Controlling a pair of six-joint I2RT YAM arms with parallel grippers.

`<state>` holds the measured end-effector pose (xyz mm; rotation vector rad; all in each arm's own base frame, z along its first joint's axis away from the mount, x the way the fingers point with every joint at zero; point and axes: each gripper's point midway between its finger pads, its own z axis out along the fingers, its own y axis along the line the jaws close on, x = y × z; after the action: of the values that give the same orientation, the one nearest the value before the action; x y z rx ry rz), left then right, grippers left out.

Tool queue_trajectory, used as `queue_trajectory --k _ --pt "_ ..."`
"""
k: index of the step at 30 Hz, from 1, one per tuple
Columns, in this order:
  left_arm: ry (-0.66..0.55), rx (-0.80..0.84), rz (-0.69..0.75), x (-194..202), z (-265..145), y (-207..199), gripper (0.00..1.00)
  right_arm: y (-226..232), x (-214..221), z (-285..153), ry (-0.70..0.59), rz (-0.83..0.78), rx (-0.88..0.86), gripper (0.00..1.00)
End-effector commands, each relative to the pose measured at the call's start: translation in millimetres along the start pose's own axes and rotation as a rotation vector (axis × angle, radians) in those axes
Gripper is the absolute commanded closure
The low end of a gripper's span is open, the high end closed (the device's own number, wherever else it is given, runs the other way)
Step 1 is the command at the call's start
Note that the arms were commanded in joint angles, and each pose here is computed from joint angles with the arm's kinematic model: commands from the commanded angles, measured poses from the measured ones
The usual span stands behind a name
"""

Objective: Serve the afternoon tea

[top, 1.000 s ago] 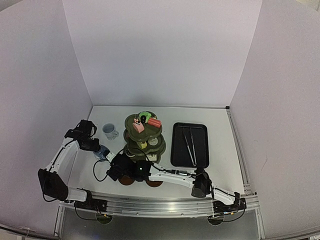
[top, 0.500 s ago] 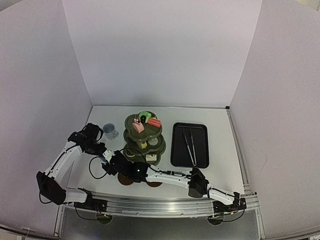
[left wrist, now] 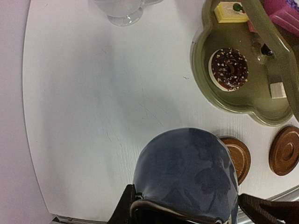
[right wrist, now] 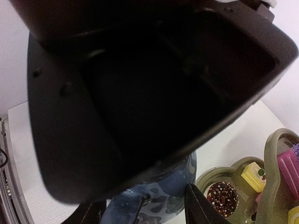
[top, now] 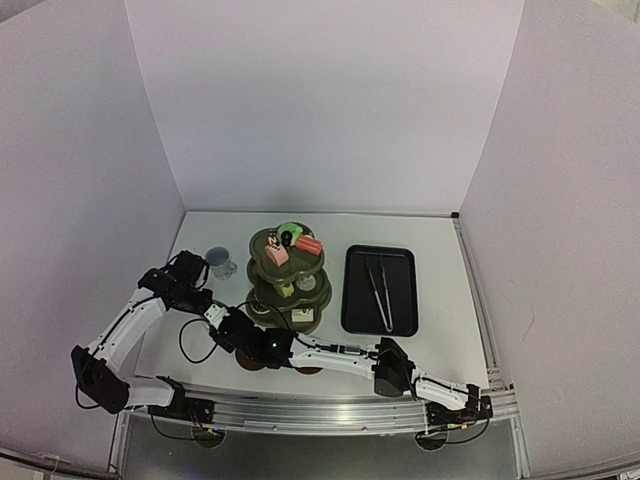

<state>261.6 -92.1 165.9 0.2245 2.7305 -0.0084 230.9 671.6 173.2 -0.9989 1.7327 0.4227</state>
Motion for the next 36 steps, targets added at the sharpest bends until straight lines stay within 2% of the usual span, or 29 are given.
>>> queue_trajectory --k 1,4,5,7,12,15,17,19,21,30,33,36 --pt "-0.078 0.044 0.013 -12 -15 -9 1.0 -6 -16 2 -0.058 0.006 0.016 0.57" --pt "-0.082 0.035 0.019 -11 -15 -8 1.0 -8 -17 1 -0.06 0.009 0.029 0.9" --pt "-0.084 0.032 0.024 -11 -15 -7 1.0 -9 -17 1 -0.06 0.01 0.034 0.96" --pt "-0.087 0.031 0.033 -11 -15 -8 1.0 -10 -16 1 -0.058 0.009 0.037 1.0" --pt "-0.095 0.027 0.066 -12 -15 -9 1.0 -11 -7 3 -0.034 0.032 0.02 1.0" --pt "-0.098 0.034 0.087 -12 -15 -10 1.0 -17 -5 3 -0.018 0.11 -0.014 1.0" --pt "-0.094 0.054 0.096 -12 -15 -14 0.97 -19 -5 0 -0.009 0.116 -0.032 1.0" --pt "-0.086 0.079 0.089 -10 -14 -18 0.84 -17 -9 -6 -0.009 0.102 -0.057 1.0" --pt "-0.081 0.104 0.082 -9 -13 -22 0.76 -15 -14 -12 -0.016 0.111 -0.078 1.0" --pt "-0.165 0.149 0.107 -28 -40 -29 0.55 -20 -24 -28 -0.043 0.149 -0.095 1.0" --pt "-0.225 0.167 0.115 -38 -59 -30 0.47 -15 -21 -36 -0.026 0.147 -0.162 1.0" --pt "-0.306 0.204 0.127 -52 -84 -34 0.35 -13 -17 -49 -0.001 0.147 -0.234 1.0"
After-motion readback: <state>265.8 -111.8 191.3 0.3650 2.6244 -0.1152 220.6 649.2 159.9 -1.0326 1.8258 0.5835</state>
